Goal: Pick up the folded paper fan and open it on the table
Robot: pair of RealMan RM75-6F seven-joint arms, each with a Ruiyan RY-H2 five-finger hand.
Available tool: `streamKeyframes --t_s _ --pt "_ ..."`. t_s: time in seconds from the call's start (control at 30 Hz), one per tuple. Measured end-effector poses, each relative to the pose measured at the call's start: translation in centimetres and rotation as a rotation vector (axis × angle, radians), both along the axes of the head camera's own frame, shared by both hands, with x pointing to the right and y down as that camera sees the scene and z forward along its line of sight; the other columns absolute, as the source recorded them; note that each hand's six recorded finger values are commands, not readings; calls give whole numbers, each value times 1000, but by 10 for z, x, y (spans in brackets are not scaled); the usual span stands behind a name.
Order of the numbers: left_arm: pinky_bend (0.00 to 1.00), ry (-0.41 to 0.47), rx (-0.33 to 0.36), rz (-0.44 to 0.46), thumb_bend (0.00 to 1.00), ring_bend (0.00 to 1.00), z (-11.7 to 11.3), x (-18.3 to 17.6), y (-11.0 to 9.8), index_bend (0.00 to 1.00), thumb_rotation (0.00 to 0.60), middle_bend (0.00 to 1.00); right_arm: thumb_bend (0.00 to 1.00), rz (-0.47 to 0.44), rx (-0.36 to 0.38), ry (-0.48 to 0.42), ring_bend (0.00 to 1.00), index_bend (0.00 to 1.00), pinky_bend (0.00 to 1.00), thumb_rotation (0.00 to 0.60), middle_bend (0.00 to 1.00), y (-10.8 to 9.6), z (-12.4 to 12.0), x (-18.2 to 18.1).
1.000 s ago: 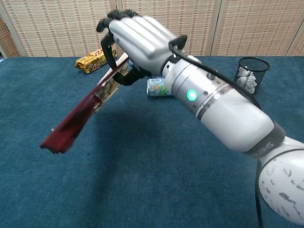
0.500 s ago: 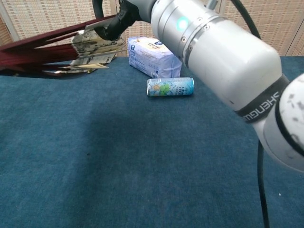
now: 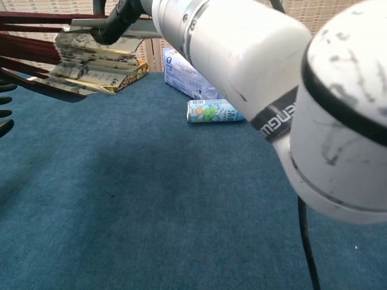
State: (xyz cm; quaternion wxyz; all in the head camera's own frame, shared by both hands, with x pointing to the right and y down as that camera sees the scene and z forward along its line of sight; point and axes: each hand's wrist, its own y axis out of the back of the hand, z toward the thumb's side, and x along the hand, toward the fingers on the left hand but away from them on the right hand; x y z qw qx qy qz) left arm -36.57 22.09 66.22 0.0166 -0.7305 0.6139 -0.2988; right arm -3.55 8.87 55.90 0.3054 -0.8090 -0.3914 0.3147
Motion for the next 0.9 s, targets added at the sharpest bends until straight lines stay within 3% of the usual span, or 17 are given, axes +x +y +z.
streamKeyframes --t_s 0.23,0.9 --pt "74 75 10 -29 390 0 1 23 -3 0 600 0 565 48 -77 -12 0 749 0 600 149 -2 5 -8" --pt "70 199 -11 -92 387 0 3 57 -7 5 600 0 582 97 -111 -21 0 749 0 600 149 6 12 -34"
